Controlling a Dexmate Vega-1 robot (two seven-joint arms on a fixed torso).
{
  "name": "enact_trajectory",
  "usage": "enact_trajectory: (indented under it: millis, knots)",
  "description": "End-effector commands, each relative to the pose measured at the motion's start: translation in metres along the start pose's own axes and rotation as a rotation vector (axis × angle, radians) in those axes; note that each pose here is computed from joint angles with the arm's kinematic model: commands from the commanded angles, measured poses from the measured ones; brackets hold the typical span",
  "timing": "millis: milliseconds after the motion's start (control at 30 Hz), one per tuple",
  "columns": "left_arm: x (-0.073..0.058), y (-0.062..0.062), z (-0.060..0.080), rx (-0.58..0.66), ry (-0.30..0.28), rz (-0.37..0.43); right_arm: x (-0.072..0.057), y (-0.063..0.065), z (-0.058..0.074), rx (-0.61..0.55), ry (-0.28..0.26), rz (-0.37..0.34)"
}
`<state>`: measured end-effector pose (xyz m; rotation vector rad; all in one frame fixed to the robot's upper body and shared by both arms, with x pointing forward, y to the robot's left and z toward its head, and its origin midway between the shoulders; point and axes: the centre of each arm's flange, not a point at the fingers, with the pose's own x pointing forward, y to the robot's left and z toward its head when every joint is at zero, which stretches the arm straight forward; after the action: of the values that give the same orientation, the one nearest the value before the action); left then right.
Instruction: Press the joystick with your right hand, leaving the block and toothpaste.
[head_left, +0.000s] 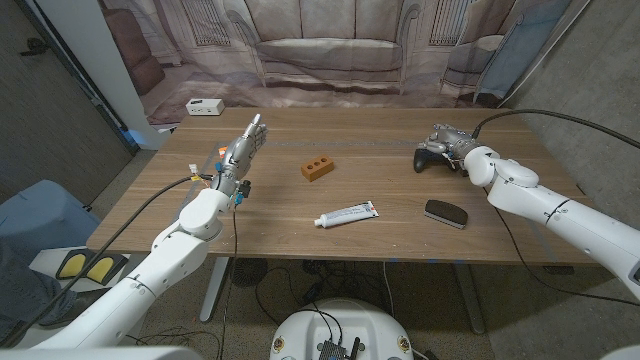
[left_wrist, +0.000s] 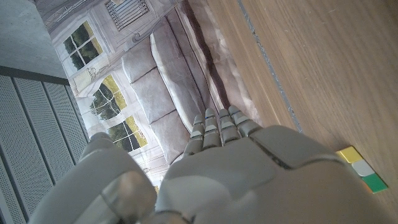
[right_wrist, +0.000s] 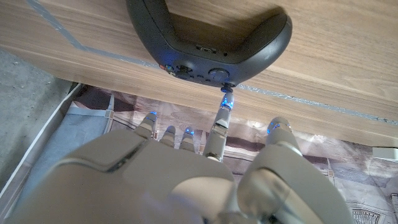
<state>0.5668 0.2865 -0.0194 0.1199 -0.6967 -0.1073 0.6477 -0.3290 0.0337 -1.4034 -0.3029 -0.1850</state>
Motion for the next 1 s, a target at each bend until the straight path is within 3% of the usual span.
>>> enact_trajectory:
  millis: [33, 1000]
  knots:
    - [-0.0008, -0.0022, -0.0003, -0.001, 0.002, -0.002, -0.0011, 0.0027, -0.0032, -0.002, 0.009, 0.009]
    - [-0.0013, -0.0020, -0.0051, -0.009, 0.012, 0.001, 0.0022, 0.0072, -0.0042, -0.008, 0.020, 0.032]
